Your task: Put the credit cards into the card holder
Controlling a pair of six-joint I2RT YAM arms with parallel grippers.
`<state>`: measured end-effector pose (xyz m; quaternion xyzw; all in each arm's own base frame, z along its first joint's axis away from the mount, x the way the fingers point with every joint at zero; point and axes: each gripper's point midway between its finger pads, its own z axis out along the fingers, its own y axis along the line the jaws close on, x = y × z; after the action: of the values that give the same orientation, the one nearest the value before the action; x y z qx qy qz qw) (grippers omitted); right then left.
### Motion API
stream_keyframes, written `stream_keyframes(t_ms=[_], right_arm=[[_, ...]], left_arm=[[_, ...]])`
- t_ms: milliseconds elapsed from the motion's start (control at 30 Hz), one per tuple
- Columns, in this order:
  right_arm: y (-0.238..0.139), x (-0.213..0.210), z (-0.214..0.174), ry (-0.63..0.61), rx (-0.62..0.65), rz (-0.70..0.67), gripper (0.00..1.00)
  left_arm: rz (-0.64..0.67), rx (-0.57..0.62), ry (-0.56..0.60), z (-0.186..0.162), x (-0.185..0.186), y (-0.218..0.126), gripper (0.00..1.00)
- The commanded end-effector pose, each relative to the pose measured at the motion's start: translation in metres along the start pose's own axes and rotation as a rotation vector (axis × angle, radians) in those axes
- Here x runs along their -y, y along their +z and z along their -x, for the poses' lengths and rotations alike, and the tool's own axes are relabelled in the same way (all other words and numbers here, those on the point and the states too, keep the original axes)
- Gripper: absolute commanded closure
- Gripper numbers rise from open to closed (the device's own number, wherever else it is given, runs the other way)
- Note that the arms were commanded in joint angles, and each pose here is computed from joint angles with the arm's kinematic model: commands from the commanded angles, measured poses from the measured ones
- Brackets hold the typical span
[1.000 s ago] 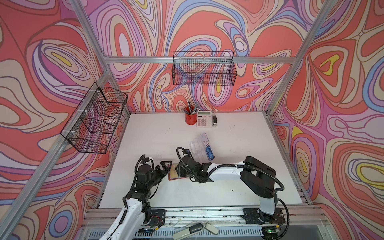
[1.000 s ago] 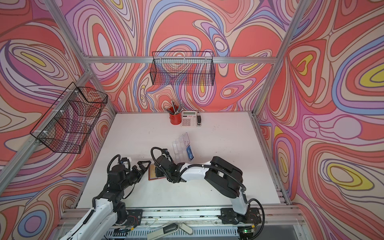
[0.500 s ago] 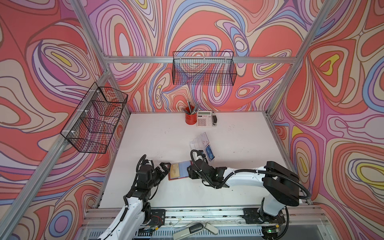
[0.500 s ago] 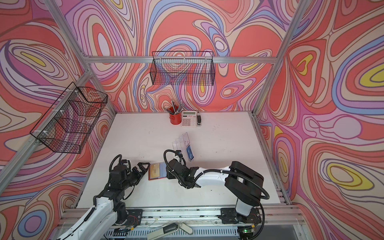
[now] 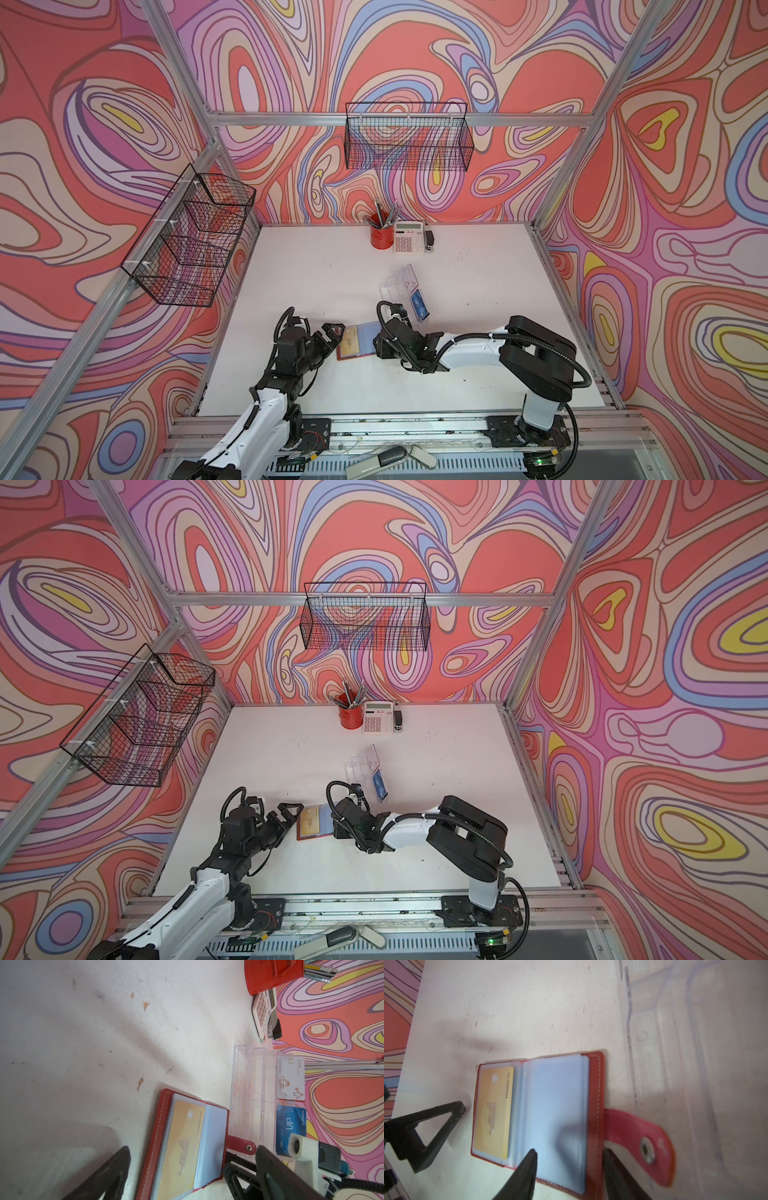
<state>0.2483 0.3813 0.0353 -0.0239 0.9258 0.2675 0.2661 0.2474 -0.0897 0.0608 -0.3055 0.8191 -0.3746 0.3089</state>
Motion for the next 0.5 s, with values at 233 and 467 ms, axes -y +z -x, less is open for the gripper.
stream_keyframes(t_ms=[233,467], right_arm=[[-0.016,0.001,0.028,-0.027,0.087,-0.072,0.49],[-0.018,-0.015,0.030,-0.060,0.085,-0.037,0.49]], left_arm=[[-0.014,-0.005,-0.007,-0.001,0.000,0.003,0.04],[-0.017,-0.019,-0.015,-0.003,0.000,0.005,0.04]])
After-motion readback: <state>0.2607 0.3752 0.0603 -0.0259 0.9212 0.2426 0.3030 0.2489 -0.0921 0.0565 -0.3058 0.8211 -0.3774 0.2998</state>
